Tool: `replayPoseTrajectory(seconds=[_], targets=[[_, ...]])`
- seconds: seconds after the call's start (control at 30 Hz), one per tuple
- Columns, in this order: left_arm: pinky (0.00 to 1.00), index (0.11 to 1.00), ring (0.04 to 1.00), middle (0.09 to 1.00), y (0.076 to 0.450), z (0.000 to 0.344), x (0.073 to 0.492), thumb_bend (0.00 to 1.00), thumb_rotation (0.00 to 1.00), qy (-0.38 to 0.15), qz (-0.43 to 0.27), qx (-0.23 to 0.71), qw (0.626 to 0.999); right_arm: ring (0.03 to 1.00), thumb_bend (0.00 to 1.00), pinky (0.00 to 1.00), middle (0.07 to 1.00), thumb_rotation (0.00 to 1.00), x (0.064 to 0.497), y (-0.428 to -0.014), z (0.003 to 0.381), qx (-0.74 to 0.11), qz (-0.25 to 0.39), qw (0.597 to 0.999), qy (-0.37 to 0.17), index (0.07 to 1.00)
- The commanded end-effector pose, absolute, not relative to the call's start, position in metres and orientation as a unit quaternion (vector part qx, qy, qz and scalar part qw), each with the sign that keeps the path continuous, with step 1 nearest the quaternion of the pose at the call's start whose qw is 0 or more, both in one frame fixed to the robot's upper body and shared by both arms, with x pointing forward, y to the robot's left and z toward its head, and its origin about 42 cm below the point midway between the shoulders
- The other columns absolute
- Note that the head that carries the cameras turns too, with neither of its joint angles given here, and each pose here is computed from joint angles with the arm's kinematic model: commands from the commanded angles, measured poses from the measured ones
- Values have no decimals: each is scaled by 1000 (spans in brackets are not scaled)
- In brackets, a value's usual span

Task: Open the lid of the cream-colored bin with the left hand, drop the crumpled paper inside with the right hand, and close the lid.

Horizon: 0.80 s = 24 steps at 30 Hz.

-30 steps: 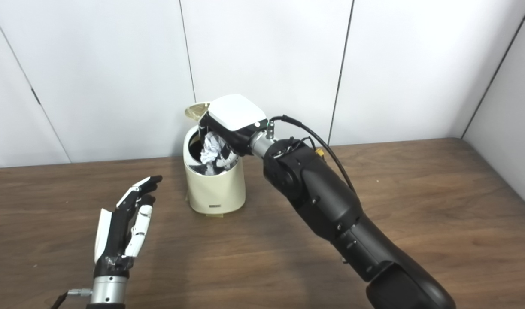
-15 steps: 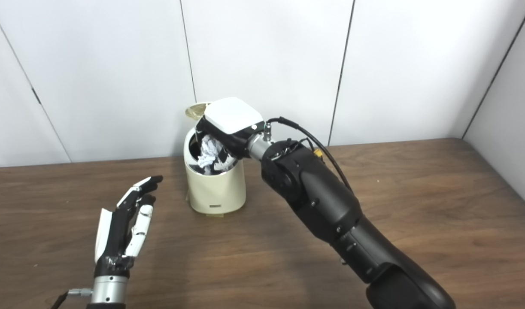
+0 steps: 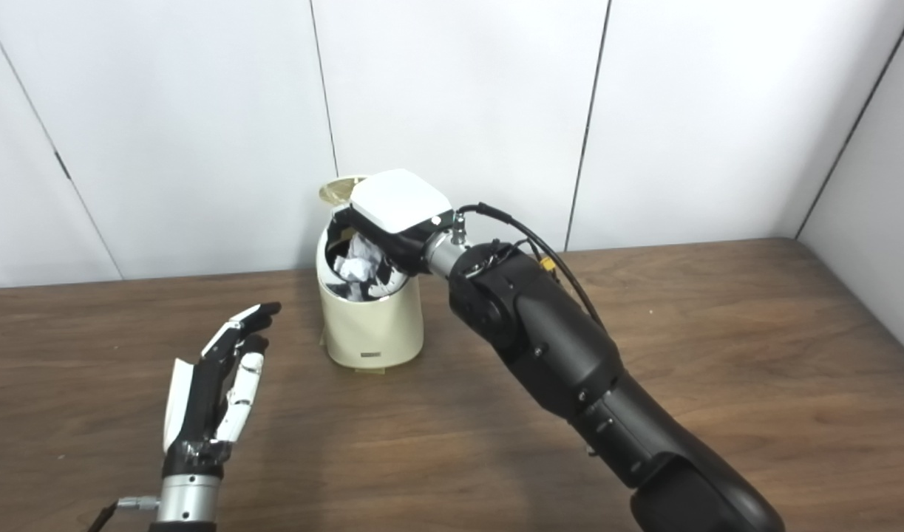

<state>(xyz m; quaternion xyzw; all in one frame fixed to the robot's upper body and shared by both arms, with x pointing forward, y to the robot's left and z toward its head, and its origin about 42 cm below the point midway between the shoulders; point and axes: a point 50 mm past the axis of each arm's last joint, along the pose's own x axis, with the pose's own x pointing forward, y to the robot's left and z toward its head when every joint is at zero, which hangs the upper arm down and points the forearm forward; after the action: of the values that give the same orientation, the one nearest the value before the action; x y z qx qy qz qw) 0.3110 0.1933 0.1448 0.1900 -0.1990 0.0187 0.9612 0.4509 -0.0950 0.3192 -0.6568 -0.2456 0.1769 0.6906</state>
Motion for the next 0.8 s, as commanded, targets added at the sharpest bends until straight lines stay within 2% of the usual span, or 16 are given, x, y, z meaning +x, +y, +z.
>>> replayPoseTrajectory(seconds=[0.0, 0.07, 0.2, 0.53, 0.57, 0.7, 0.73, 0.77], targets=[[740, 812, 819, 831, 190, 148, 311, 346, 915, -211, 20, 192, 958, 796, 946, 644, 850, 8, 453, -96, 338, -665, 158, 683, -258, 766], [734, 811, 816, 830, 190, 148, 311, 344, 911, -212, 20, 193, 958, 837, 952, 708, 875, 16, 453, -96, 338, -663, 161, 685, -254, 809], [735, 813, 817, 830, 190, 148, 311, 344, 911, -211, 21, 195, 957, 874, 954, 766, 902, 14, 453, -97, 338, -661, 164, 688, -250, 867], [733, 810, 816, 829, 190, 148, 311, 344, 907, -213, 19, 197, 957, 885, 960, 788, 916, 23, 452, -98, 339, -655, 159, 692, -258, 891], [734, 810, 816, 829, 190, 148, 311, 342, 906, -213, 19, 197, 957, 868, 960, 763, 901, 16, 451, -98, 339, -654, 158, 692, -262, 877], [735, 814, 817, 831, 191, 147, 312, 349, 909, -211, 17, 198, 957, 709, 938, 571, 772, 1, 450, -98, 338, -644, 131, 689, -306, 724], [738, 816, 819, 833, 191, 147, 312, 355, 913, -210, 18, 198, 957, 629, 834, 506, 701, 24, 450, -98, 337, -636, 123, 692, -319, 634], [738, 816, 819, 832, 191, 146, 312, 355, 915, -209, 18, 198, 957, 564, 679, 462, 643, 70, 450, -99, 337, -628, 117, 695, -330, 562]])
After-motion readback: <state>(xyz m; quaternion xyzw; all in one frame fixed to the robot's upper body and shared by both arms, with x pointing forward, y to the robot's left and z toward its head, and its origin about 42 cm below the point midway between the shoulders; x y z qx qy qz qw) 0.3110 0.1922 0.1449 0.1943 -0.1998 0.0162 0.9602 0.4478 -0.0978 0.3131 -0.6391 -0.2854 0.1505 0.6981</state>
